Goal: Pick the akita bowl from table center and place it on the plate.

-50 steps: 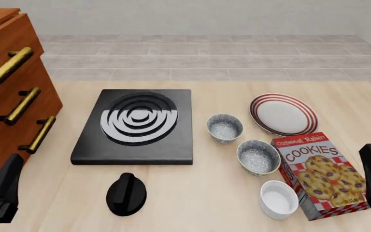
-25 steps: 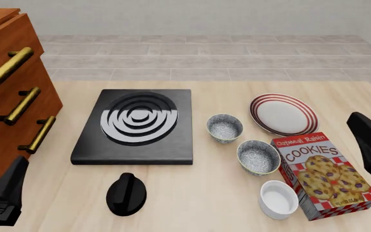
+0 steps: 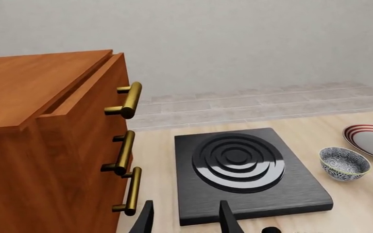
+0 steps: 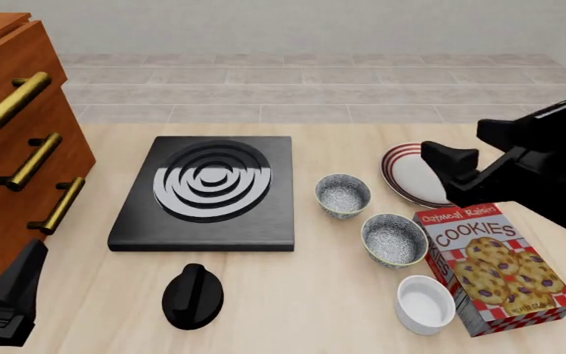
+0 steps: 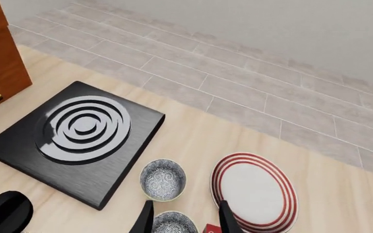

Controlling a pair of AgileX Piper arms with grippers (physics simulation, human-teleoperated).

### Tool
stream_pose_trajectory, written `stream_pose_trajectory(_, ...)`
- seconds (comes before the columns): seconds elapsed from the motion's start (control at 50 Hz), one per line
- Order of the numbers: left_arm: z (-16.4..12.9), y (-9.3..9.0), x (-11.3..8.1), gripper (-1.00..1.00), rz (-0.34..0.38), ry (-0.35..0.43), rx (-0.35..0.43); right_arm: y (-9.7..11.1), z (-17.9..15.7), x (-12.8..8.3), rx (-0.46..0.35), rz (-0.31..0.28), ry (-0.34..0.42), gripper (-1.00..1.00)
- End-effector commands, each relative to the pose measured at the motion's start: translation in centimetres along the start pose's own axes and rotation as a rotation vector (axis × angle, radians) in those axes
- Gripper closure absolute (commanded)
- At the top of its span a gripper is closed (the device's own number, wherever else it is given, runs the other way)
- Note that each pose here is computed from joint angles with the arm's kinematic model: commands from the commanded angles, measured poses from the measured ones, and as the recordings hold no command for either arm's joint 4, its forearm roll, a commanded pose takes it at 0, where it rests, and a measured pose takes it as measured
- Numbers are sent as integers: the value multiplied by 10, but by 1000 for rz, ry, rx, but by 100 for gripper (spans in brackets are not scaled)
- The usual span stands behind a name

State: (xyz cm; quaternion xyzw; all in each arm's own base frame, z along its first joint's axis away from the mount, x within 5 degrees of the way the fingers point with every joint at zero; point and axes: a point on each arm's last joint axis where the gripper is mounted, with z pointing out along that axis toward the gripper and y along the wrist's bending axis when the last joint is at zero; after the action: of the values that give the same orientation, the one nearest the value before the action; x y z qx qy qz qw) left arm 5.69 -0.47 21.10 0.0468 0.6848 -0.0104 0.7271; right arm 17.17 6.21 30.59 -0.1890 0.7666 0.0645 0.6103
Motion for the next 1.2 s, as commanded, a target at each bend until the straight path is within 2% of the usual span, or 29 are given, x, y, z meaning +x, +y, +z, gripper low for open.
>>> stream_pose_trajectory(0.02, 0, 0, 0, -100, -10, 3, 3, 9, 50, 4, -49, 10, 99, -100)
stream_pose_trajectory(0.04, 0, 0, 0, -100, -12, 4, 3, 12, 54, 5, -62, 9, 114, -100)
stream_pose_trajectory(0.08, 0, 0, 0, -100, -14, 5, 4, 18, 62, 7, -81, 45, 144, -100)
stream_pose_trajectory(0.12, 1, 0, 0, -100, -13, 6, 7, 14, 77, 11, -66, 57, 196, -100)
stream_pose_trajectory(0.14, 1, 0, 0, -100, -14, 6, 8, 14, 75, 8, -66, 34, 176, -100)
stream_pose_trajectory(0.16, 1, 0, 0, -100, -15, 7, 8, 18, 83, 13, -81, 13, 199, -100)
stream_pose_trajectory(0.18, 2, 0, 0, -100, -15, 8, 8, 22, 89, 14, -91, 34, 210, -100)
stream_pose_trajectory(0.24, 2, -1, 0, -100, -17, 8, 10, 18, 95, 14, -77, 45, 215, -100)
stream_pose_trajectory(0.3, 3, -1, 0, -100, -22, 7, 10, 24, 110, 18, -92, 64, 243, -100)
stream_pose_trajectory(0.4, 3, -1, 0, -100, -25, 7, 13, 27, 131, 32, -98, 46, 297, -100)
stream_pose_trajectory(0.42, 3, -1, -1, -100, -27, 6, 15, 26, 137, 35, -93, 61, 310, -100)
stream_pose_trajectory(0.48, 3, -1, -1, -100, -31, 6, 13, 21, 150, 40, -78, 49, 329, -100)
stream_pose_trajectory(0.5, 5, -1, -1, -100, -36, 7, 19, 13, 176, 43, -54, 72, 373, -100)
stream_pose_trajectory(0.54, 5, -1, -1, -100, -35, 5, 25, 8, 187, 48, -47, 58, 394, -100)
stream_pose_trajectory(0.62, 5, -2, -1, -100, -35, 6, 30, 10, 199, 50, -48, 76, 416, -100)
stream_pose_trajectory(0.68, 5, -2, -1, -100, -36, 7, 29, 8, 204, 53, -47, 58, 423, -100)
stream_pose_trajectory(0.78, 5, -2, -1, -100, -39, 5, 32, -7, 217, 65, -13, 56, 442, -100)
stream_pose_trajectory(0.84, 5, -2, -1, -100, -41, 6, 33, -6, 221, 71, -10, 81, 453, -100)
stream_pose_trajectory(0.96, 5, -2, -1, -100, -38, 9, 35, -3, 232, 88, -19, 74, 494, -100)
stream_pose_trajectory(1.0, 5, -2, -1, -100, -38, 11, 35, -1, 236, 96, -28, 65, 530, -100)
stream_pose_trajectory(1.04, 5, -2, -1, -100, -38, 12, 36, -7, 241, 101, -22, 52, 548, -100)
stream_pose_trajectory(1.08, 5, -2, 0, -100, -36, 13, 38, -12, 243, 101, -10, 71, 563, -100)
stream_pose_trajectory(1.12, 6, -2, -1, -100, -38, 13, 38, -11, 243, 99, -11, 73, 563, -100)
stream_pose_trajectory(1.2, 5, -2, 0, -100, -39, 14, 39, 4, 244, 106, -44, 68, 622, -100)
